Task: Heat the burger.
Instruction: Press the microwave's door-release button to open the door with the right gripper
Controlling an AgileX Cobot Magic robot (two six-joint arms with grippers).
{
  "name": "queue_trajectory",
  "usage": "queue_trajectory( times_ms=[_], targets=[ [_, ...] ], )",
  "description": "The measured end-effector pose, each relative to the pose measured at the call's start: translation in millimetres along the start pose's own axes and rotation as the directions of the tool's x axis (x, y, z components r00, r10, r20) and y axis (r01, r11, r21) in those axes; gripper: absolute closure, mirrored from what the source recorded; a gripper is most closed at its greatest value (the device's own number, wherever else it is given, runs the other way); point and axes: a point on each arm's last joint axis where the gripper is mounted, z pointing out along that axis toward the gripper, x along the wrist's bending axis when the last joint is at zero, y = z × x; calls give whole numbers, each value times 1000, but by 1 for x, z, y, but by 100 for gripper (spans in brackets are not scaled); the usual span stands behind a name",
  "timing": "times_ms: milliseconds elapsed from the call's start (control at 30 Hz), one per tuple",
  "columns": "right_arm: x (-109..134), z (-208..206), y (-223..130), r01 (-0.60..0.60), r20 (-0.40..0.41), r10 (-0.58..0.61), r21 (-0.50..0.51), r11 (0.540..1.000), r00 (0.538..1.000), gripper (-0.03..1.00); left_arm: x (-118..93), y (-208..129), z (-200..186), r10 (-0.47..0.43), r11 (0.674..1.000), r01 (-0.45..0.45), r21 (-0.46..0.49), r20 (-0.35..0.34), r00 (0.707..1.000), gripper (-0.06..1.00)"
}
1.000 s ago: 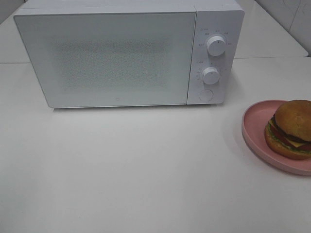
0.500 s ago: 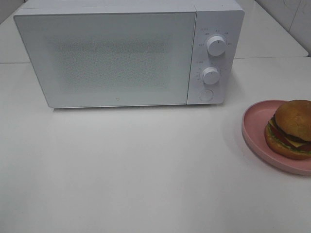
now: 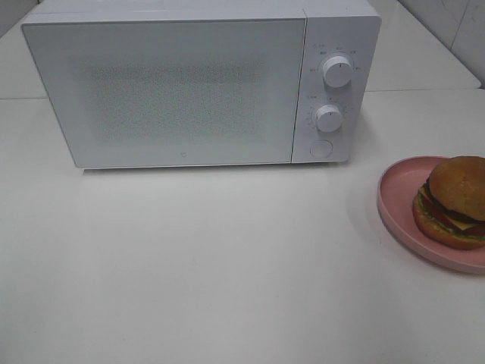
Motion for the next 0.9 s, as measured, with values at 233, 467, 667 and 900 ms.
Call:
queue_trajectory(
  times_ms=[233,467,667,900],
  targets=[
    [0,32,0,-1,4,1,-20,1000,1000,97,0,0,0,0,1000,0,0,0,1000,94],
    [15,55,-2,24,-60,-27,-44,999,998,97,0,0,0,0,1000,0,0,0,1000,94],
    [59,75,-16,100,-226,-98,-4,995,969,97,0,0,0,0,1000,0,0,0,1000,94],
    [93,88,-31,106,-326,-95,15,994,941,97,0,0,0,0,1000,0,0,0,1000,94]
  ],
)
